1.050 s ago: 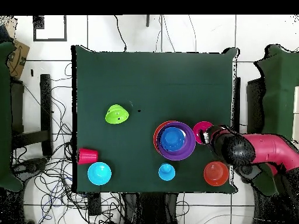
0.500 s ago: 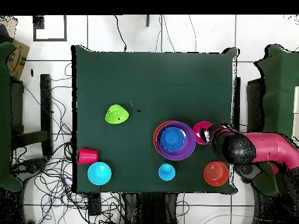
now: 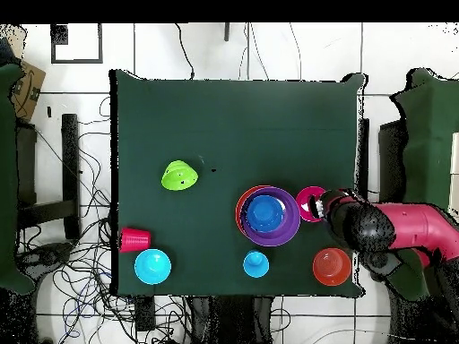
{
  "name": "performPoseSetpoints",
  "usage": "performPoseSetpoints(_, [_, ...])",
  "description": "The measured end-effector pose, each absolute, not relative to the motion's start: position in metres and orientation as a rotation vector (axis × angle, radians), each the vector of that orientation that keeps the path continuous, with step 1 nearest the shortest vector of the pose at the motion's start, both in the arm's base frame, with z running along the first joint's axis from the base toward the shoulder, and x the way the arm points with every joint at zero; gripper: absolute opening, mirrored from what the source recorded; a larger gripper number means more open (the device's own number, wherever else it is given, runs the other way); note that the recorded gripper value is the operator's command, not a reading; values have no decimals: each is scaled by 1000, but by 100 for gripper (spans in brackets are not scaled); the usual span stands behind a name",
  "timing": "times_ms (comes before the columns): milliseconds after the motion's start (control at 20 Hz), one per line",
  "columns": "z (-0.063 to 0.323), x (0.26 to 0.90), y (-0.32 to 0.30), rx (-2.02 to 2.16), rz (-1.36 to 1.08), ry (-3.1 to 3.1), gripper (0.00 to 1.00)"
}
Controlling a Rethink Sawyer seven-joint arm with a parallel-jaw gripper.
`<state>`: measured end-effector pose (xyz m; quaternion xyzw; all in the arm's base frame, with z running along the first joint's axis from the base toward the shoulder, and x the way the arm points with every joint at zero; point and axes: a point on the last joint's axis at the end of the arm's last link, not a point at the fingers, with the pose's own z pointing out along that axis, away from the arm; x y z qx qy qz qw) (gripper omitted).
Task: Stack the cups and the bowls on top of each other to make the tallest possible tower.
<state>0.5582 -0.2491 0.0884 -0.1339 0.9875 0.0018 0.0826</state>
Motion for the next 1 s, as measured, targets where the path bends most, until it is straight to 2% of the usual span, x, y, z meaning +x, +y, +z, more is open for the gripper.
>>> performPoseSetpoints(1000, [89,556,-276,-329,-11,2945,100])
